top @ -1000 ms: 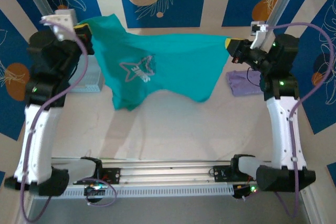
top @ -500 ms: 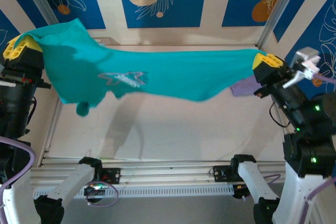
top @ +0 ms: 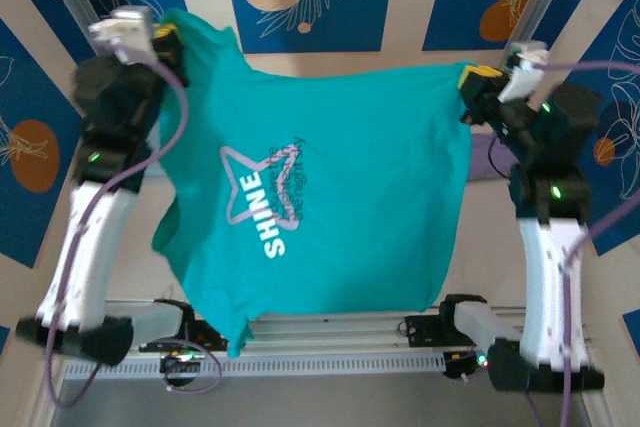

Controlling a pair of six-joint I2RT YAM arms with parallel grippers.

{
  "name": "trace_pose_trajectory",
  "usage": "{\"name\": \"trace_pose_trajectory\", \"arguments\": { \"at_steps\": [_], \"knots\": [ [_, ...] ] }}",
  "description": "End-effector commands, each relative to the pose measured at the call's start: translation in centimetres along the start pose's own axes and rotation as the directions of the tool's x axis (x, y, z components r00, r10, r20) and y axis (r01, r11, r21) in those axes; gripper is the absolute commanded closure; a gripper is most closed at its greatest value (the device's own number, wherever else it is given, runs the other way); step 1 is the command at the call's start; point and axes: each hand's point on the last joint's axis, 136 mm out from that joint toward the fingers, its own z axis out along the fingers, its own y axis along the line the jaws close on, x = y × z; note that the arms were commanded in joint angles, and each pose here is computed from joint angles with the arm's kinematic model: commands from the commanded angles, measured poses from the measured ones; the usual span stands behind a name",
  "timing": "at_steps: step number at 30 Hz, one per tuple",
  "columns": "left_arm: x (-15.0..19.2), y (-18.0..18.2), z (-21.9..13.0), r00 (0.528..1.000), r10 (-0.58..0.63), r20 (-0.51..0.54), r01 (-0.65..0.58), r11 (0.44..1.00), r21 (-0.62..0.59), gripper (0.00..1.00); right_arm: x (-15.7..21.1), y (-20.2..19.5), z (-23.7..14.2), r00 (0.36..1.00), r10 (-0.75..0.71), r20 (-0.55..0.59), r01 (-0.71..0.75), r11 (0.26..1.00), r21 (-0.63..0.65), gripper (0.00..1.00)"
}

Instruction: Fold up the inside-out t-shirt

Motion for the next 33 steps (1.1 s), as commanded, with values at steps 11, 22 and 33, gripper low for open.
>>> {"name": "trace_pose_trajectory", "arguments": {
  "at_steps": [11,22,33],
  "knots": [
    [27.2,6.3,20.3,0.918,-0.014,-0.396,-0.063,0.982,-0.179,0.47,22.4,-12.0,26.2,0.878,0.192,-0.438,-0.102,0.97,0.221,0.68],
    [30.7,-4.1,8.4,0.836,-0.284,-0.47,0.365,0.926,0.091,0.23,31.0,-8.4,12.8,0.665,0.37,-0.649,-0.166,0.92,0.354,0.47],
    [39.6,-27.6,-9.3,0.852,0.459,-0.252,-0.046,0.543,0.838,0.28,41.5,-4.7,-2.6,0.42,0.646,-0.637,-0.304,0.762,0.572,0.48]
  ]
}}
